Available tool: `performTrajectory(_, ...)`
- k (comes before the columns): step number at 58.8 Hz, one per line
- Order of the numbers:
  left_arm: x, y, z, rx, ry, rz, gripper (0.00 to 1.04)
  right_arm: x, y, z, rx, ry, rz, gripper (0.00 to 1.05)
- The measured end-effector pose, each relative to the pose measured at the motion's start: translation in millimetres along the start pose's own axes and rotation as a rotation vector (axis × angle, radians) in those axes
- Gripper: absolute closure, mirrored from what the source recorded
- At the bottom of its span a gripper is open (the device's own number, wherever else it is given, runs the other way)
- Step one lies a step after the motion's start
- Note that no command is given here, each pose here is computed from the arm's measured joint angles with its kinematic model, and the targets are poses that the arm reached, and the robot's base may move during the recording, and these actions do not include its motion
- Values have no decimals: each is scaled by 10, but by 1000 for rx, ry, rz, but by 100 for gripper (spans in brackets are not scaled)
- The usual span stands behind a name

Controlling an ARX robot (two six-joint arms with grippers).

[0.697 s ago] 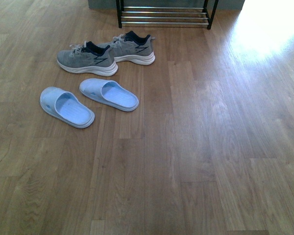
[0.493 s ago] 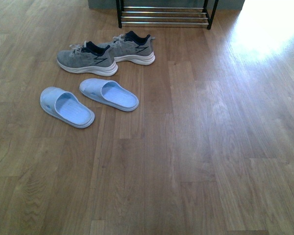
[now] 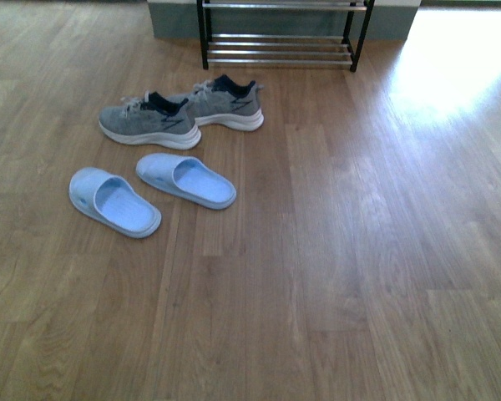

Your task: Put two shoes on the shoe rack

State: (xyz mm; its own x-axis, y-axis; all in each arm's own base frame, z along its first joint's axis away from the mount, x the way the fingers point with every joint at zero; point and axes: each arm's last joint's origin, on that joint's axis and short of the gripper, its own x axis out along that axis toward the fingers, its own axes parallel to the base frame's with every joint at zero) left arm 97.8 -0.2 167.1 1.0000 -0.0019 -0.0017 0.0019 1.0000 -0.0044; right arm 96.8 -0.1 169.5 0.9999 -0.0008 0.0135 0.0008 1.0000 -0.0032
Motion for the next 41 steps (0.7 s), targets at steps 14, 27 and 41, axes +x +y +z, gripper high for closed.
performTrajectory(14,0,0,1,0,0,0,9,0,0,0,0,0,0,9)
performTrajectory(27,0,0,0,0,0,0,9,0,0,0,0,0,0,9)
performTrajectory(41,0,0,1,0,0,0,9,0,0,0,0,0,0,9)
